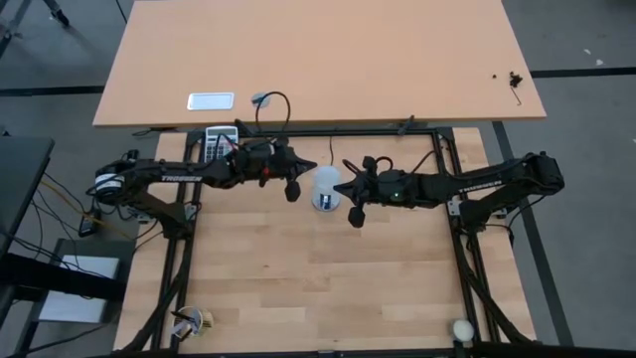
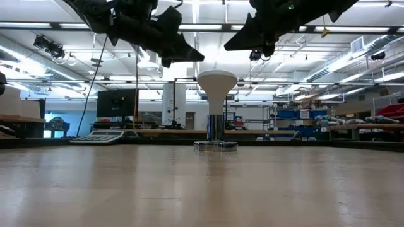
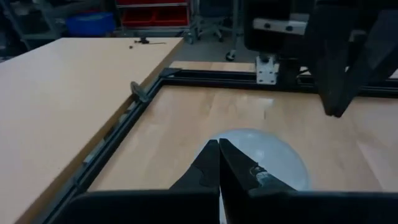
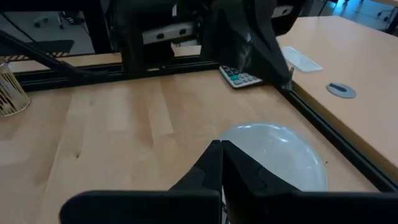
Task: Screw lightbulb
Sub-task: Remove the lightbulb from the lamp
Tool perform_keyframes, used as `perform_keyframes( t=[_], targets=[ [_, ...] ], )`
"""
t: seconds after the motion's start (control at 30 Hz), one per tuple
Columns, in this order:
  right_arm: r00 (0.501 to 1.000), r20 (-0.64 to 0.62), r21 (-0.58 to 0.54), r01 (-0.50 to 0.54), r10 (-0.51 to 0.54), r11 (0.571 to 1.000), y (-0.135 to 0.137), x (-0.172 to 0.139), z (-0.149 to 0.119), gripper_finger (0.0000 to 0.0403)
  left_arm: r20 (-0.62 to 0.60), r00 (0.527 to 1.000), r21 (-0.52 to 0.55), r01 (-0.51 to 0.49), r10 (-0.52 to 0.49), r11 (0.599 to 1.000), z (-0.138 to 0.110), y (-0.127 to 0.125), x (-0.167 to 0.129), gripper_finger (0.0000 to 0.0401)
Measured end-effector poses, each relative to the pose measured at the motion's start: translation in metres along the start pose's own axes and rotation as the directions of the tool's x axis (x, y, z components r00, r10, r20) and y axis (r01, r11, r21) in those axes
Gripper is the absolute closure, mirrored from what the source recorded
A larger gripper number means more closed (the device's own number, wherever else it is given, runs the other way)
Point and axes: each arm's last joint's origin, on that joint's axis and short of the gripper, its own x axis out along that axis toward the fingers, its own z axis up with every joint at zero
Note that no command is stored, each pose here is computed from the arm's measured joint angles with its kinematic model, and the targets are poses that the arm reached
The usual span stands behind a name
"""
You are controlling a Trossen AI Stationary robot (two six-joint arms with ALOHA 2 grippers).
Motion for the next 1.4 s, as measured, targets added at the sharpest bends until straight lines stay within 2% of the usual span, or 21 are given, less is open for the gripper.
perform_keyframes(
  t=[0.2,0.57,0.97,1.4],
  targets=[
    [1.000,0.002,0.003,-0.001,0.001,1.000,0.000,0.000,0.000,0.0392,0.016,0.998,0.008,0.058,-0.058,0.998,0.016,-0.001,0.001,0.0401],
    [1.000,0.004,0.002,-0.013,0.013,1.000,0.001,0.000,0.000,0.0392,0.027,0.992,0.024,0.123,-0.124,0.992,0.018,-0.017,0.003,0.0401],
    [1.000,0.022,0.010,-0.002,0.002,1.000,-0.004,0.001,0.004,0.0392,0.029,0.993,0.033,0.116,-0.117,0.993,0.012,-0.019,0.011,0.0401],
    [1.000,0.012,0.017,0.008,-0.008,1.000,-0.006,0.000,0.023,0.0392,0.012,0.995,0.016,0.098,-0.098,0.995,0.003,-0.019,0.022,0.0401]
  ],
)
